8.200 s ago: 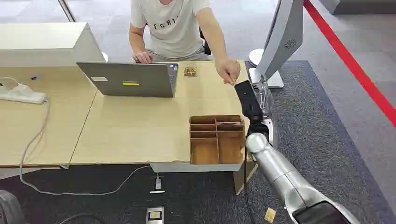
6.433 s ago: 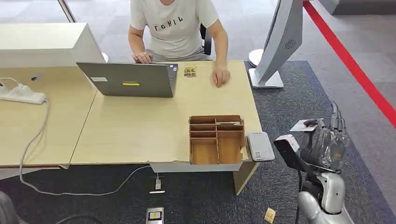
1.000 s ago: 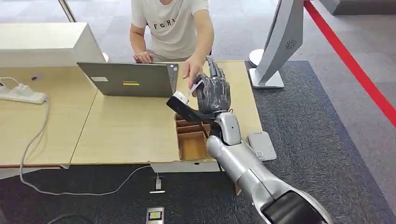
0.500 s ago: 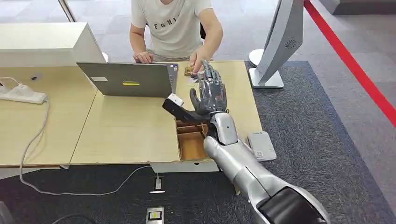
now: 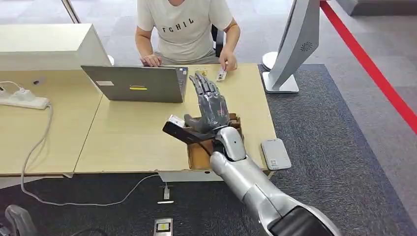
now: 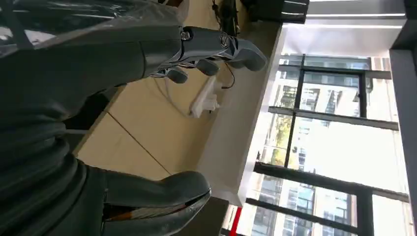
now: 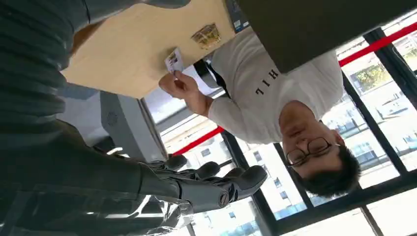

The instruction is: Pass the card to the sensor for recognition and then transmit it.

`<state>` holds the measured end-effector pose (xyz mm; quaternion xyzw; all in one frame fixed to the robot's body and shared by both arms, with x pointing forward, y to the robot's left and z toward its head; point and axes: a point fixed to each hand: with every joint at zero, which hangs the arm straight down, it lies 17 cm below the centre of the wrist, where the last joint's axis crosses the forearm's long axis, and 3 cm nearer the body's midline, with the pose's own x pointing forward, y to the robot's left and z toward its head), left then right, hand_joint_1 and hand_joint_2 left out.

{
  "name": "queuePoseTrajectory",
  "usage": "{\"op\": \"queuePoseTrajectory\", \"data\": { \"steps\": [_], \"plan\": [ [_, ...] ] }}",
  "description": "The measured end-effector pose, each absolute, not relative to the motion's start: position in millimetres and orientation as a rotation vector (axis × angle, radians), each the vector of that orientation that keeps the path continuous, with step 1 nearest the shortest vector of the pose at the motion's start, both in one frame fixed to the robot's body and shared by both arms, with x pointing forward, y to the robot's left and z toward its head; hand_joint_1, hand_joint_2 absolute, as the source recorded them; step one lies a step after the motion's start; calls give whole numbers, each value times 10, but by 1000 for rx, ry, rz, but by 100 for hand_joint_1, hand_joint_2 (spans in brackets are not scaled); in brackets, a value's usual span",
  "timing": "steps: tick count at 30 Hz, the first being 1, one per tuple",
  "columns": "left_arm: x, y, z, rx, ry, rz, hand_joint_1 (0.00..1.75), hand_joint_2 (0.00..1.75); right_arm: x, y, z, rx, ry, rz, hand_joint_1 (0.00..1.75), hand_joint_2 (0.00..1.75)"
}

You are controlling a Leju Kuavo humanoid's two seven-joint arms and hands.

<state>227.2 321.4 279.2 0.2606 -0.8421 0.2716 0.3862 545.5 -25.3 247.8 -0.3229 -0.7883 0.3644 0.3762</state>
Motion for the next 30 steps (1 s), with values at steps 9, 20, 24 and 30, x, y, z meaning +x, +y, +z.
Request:
{"op": "queuePoseTrajectory", "data": {
  "steps": [9,20,24,30],
  "plan": [
    [2297,3067,2687,638,-2118,649,2,175,5258,-622,2264,-789,-2009,825,0,175],
    [2289,3244,2645,579,-2095,763,2,175,5227,-1602,2025,-1062,-1843,804,0,175],
    [2274,3329,2685,575,-2106,787,2,175,5214,-1869,2015,-1142,-1807,812,0,175],
    [2269,3439,2749,543,-2129,830,2,175,5129,-2189,1954,-1218,-1761,826,0,175]
  ]
}}
